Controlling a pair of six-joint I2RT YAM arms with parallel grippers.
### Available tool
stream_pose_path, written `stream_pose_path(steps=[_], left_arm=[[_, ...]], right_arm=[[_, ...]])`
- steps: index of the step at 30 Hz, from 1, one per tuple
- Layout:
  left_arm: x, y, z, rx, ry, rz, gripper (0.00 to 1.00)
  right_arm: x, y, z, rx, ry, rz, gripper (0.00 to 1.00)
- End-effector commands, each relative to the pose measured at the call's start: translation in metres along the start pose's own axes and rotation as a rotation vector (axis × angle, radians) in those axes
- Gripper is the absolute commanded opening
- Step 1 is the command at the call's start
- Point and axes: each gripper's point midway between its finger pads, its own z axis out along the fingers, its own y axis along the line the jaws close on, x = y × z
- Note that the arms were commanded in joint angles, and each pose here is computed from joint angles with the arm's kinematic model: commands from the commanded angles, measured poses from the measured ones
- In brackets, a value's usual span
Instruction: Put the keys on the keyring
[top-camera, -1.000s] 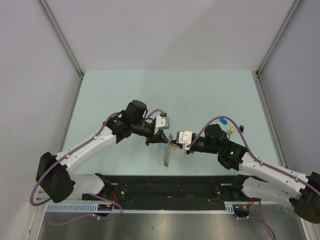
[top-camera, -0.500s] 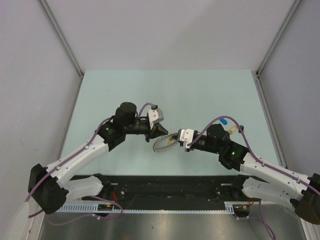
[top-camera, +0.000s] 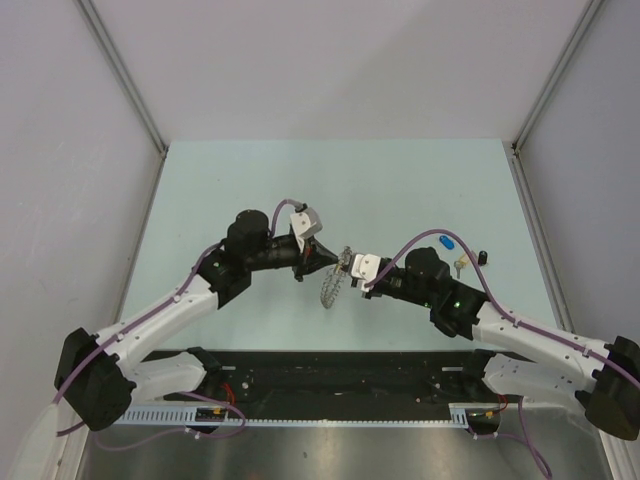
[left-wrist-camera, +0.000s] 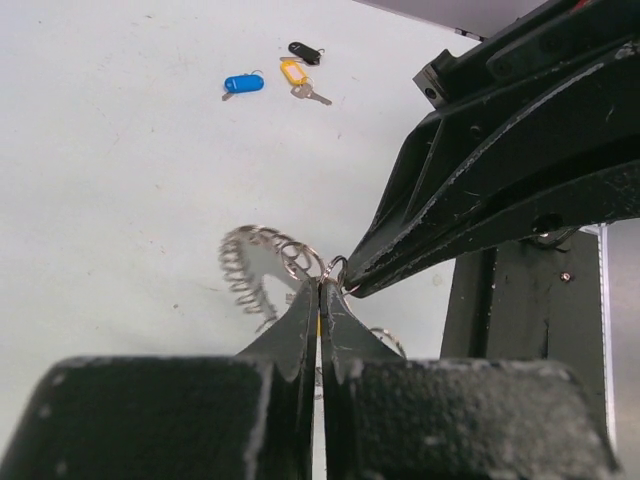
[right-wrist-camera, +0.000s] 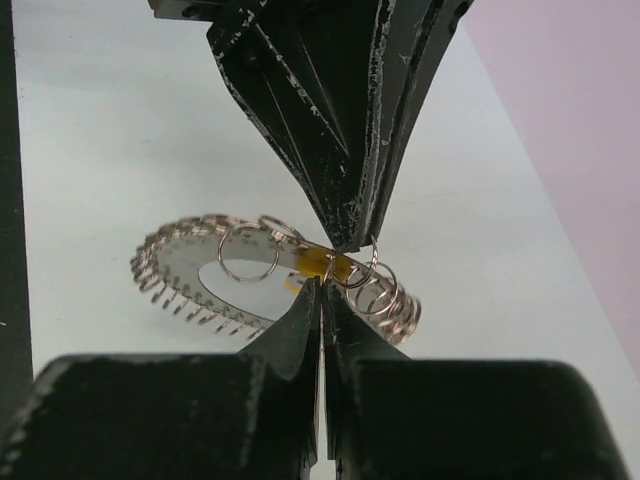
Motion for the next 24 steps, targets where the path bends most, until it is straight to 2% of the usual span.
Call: stream_pose_path(steps=[1,3,7,8,15,22,23,24], left_arm=[[-0.043,-0.001,-0.009,-0.011,-0.087,0.133,0.03],[-0.032,0.0,-0.011,-0.01,-0.028,0.155,0.13],[-0.032,0.002,-0.015,-0.023,0.003,0.193,0.27],[-0.031,0.002,-0.016,-0.022,0.01,0.203,0.32],[-0.024,0.0,-0.02,0.002,0.054,0.253,0.54],[-0.044,0.013,-0.034,-0.137,0.005,0.254,0.73],[-0.047,0.016,-0.038,-0.166,-0.006,0.246,0.78],[-0.056,0.018,-0.045,-0.207,-0.03,0.252,0.89]], right_arm=[[-0.024,-0.009,-0.001,0.029,-0.054,-0.008,0.0],[-0.027,-0.007,-0.003,0.018,-0.065,-0.013,0.0],[-0.03,-0.003,-0.005,-0.001,-0.074,-0.02,0.0],[-0.03,-0.002,-0.006,-0.006,-0.077,-0.019,0.0],[-0.03,0.0,-0.005,-0.014,-0.077,-0.021,0.0],[-0.036,-0.011,0.002,0.024,-0.077,-0.007,0.0],[-0.031,-0.013,0.007,0.023,-0.057,-0.003,0.0],[-0.037,-0.019,0.009,0.04,-0.061,-0.003,0.0]])
